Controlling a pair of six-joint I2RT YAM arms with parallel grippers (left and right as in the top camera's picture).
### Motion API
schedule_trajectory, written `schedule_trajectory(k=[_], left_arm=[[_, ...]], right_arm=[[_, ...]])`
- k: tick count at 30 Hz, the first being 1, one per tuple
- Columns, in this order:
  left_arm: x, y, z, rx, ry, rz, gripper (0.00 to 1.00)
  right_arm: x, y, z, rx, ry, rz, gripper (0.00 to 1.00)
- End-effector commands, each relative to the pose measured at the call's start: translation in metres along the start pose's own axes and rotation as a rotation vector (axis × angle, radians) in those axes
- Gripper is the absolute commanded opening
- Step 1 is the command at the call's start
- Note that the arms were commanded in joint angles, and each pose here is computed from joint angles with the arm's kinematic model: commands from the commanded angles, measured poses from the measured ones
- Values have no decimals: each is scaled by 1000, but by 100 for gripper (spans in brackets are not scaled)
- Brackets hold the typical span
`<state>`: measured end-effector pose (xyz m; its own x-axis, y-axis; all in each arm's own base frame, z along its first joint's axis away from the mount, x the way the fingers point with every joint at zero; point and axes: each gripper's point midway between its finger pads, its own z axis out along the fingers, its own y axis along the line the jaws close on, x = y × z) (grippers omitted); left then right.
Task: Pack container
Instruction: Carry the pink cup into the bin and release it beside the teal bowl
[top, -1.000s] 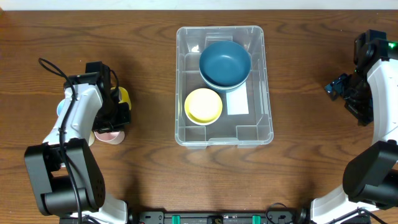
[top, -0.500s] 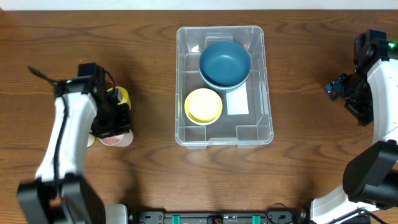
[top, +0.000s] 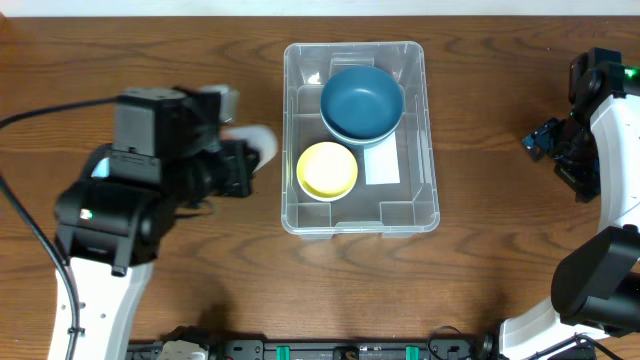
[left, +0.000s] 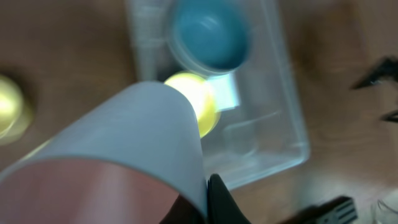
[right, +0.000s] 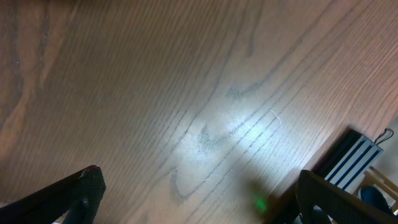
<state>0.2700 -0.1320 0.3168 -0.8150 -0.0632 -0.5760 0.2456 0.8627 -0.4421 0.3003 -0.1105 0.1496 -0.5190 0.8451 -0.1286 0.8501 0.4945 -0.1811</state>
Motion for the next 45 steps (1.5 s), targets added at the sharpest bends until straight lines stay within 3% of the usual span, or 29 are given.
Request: schedule_trajectory(k=[1, 9, 20, 45], left_arm=[[-6, -37, 16, 85, -3, 58, 6], [-8, -94, 90, 131, 12, 224, 6], [36, -94, 201, 75, 208, 265, 6], [89, -61, 272, -27, 391, 316, 5]], right_arm=[[-2, -3, 2, 12, -3, 17, 99], [-2, -2, 2, 12, -3, 17, 99], [-2, -2, 2, 12, -3, 16, 99], [-2, -2, 2, 12, -3, 17, 99]])
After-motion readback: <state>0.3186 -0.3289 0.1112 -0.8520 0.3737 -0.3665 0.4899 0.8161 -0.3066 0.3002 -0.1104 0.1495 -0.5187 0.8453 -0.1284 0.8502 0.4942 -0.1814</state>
